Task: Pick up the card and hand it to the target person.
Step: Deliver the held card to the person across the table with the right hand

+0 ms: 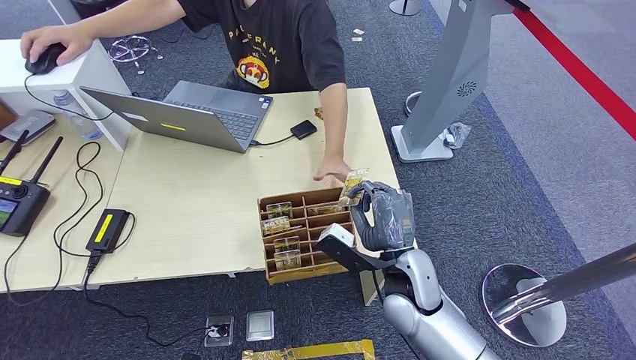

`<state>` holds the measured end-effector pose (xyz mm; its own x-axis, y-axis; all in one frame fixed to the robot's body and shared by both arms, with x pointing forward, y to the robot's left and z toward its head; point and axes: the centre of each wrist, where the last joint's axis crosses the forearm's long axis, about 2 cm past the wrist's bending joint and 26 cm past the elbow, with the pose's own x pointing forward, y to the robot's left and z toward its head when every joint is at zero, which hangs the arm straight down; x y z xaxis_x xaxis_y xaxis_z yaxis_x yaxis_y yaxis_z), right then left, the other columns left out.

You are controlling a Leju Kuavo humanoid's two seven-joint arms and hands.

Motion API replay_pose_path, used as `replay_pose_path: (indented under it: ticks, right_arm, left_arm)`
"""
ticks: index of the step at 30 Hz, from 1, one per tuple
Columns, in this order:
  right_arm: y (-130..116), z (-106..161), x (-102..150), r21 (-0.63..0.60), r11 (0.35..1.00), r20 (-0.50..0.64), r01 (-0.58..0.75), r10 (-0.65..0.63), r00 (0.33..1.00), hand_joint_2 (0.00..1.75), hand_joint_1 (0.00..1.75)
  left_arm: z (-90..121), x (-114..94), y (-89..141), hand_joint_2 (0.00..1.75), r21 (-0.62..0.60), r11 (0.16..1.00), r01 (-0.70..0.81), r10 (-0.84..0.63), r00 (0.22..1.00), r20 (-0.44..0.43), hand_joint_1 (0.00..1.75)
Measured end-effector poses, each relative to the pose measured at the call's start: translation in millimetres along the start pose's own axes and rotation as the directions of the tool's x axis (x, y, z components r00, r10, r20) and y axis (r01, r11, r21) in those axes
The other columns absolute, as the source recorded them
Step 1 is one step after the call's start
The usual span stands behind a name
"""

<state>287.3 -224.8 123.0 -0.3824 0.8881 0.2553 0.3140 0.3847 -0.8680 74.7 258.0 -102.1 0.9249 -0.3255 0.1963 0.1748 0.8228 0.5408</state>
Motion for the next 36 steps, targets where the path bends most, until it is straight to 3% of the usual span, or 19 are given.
replay_pose_path:
  ticks: [2, 8, 17, 23, 25, 29, 30, 36]
  right_arm:
    - [-2.3, -4.1, -2.2, -0.009, 1.000, 0.004, 0.008, -0.008, 1.000, 1.75, 1.38]
    - [-7.2, -28.5, -15.0, -0.031, 0.999, 0.025, 0.036, -0.035, 0.999, 1.75, 1.57]
    - [2.0, -73.5, -40.9, 0.007, 0.999, 0.018, -0.050, 0.050, 0.999, 1.75, 1.49]
    - [14.1, -89.6, -42.0, 0.054, 0.996, 0.001, -0.076, 0.076, 0.997, 1.75, 1.41]
    - [17.4, -92.8, -40.6, 0.064, 0.995, -0.001, -0.079, 0.079, 0.997, 1.75, 1.20]
    - [23.5, -95.0, -35.9, 0.078, 0.994, 0.003, -0.079, 0.079, 0.997, 1.75, 0.13]
    - [25.1, -95.2, -34.6, 0.081, 0.994, 0.005, -0.079, 0.079, 0.997, 1.75, 0.02]
    - [31.0, -95.1, -25.2, 0.066, 0.995, 0.012, -0.074, 0.074, 0.997, 1.75, 0.00]
  left_arm:
    - [0.0, 0.1, 0.0, 1.75, 0.000, 1.000, 0.001, -0.001, 1.000, 0.001, 0.00]
    - [-0.2, 1.6, 0.3, 1.75, 0.000, 1.000, 0.013, -0.013, 1.000, 0.010, 0.00]
    - [-2.2, 13.2, 3.2, 1.75, 0.003, 1.000, 0.024, -0.024, 1.000, 0.016, 0.00]
    - [-3.6, 23.1, 5.7, 1.75, 0.008, 0.999, 0.040, -0.040, 0.999, 0.031, 0.00]
    - [-3.9, 25.5, 6.3, 1.75, 0.010, 0.999, 0.044, -0.044, 0.998, 0.033, 0.00]
    - [-3.9, 26.9, 6.4, 1.75, 0.012, 0.999, 0.052, -0.052, 0.998, 0.034, 0.00]
    - [-3.8, 27.0, 6.3, 1.75, 0.013, 0.999, 0.053, -0.053, 0.998, 0.034, 0.00]
    - [-3.3, 25.8, 5.7, 1.75, 0.019, 0.999, 0.051, -0.052, 0.998, 0.035, 0.00]
